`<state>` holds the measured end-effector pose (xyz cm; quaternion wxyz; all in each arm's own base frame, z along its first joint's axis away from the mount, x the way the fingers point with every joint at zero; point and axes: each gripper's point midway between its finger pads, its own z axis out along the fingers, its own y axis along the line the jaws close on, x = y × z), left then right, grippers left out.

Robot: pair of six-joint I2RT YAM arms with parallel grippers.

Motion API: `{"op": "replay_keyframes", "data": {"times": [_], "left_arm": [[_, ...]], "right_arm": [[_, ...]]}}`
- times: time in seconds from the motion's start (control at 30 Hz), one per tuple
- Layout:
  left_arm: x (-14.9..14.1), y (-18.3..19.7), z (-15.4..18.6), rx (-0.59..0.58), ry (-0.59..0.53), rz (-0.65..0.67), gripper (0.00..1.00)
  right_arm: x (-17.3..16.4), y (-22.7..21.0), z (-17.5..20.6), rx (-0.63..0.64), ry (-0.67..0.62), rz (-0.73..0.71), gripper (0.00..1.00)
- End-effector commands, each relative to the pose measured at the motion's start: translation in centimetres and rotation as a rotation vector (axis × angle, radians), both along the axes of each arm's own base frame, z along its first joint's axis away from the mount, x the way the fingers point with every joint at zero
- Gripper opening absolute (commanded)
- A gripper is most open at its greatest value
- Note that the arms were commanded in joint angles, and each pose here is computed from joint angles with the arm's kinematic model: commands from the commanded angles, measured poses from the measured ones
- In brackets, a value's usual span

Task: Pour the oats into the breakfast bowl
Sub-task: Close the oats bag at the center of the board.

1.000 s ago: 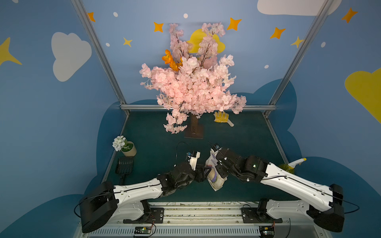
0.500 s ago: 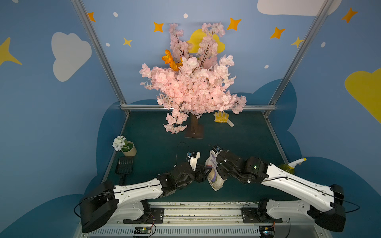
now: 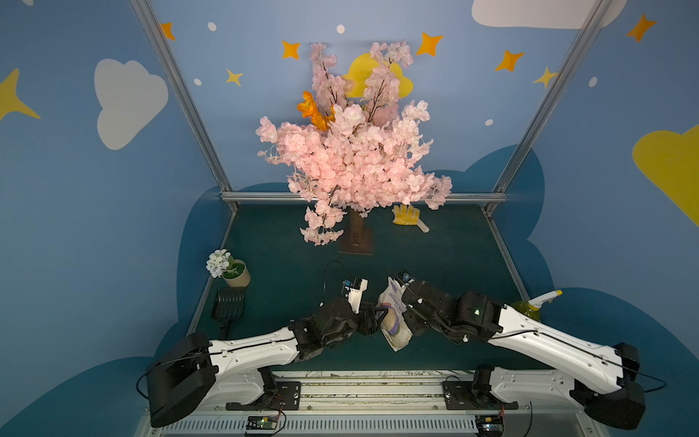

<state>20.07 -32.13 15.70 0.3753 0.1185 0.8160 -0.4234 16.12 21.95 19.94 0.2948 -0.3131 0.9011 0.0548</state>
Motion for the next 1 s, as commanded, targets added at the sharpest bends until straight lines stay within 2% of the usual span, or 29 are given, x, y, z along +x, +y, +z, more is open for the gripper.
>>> {"op": "replay_keyframes", "data": {"times": [0.0, 0.03, 0.07, 0.1, 0.17, 0.3, 0.43, 0.5, 0.53, 0.87, 0.9, 0.93, 0.97], "left_arm": [[0.3, -0.5, 0.9, -0.013, -0.009, 0.004, 0.63], [0.3, -0.5, 0.9, -0.012, -0.010, 0.004, 0.63], [0.3, -0.5, 1.0, -0.014, -0.011, 0.003, 0.63], [0.3, -0.5, 1.0, -0.013, -0.011, 0.002, 0.63], [0.3, -0.6, 0.9, -0.012, -0.010, 0.003, 0.63], [0.3, -0.8, 0.9, -0.011, -0.009, -0.004, 0.63], [0.3, -0.8, 0.9, -0.012, -0.006, -0.006, 0.63], [0.3, -0.8, 0.9, -0.011, -0.005, -0.005, 0.63], [0.2, -0.9, 0.9, -0.012, -0.005, -0.007, 0.63], [0.2, -0.5, 0.9, -0.013, -0.009, 0.000, 0.63], [0.2, -0.5, 1.0, -0.015, -0.010, 0.000, 0.63], [0.2, -0.5, 1.0, -0.017, -0.011, 0.000, 0.63], [0.2, -0.4, 1.0, -0.016, -0.011, 0.001, 0.63]], "right_arm": [[-0.1, -0.8, 0.8, 0.019, -0.023, -0.020, 0.00], [-0.2, -0.9, 0.8, 0.022, -0.014, -0.024, 0.00], [-0.4, -1.0, 0.7, 0.025, -0.003, -0.027, 0.14], [-0.6, -1.1, 0.6, 0.029, 0.008, -0.028, 0.22], [-1.0, -1.5, 0.2, 0.025, 0.028, -0.034, 0.28], [-1.7, -2.1, -0.7, 0.017, 0.059, -0.046, 0.26], [-2.0, -1.9, -1.0, 0.018, 0.075, -0.040, 0.19], [-2.1, -1.7, -0.9, 0.024, 0.083, -0.035, 0.12], [-2.2, -1.5, -0.9, 0.025, 0.088, -0.031, 0.00], [-1.2, -1.1, 0.1, 0.039, 0.004, -0.047, 0.00], [-0.9, -1.2, 0.1, 0.043, -0.002, -0.057, 0.02], [-0.5, -1.1, 0.2, 0.051, -0.008, -0.066, 0.17], [-0.2, -1.0, 0.3, 0.058, -0.012, -0.071, 0.26]]}}
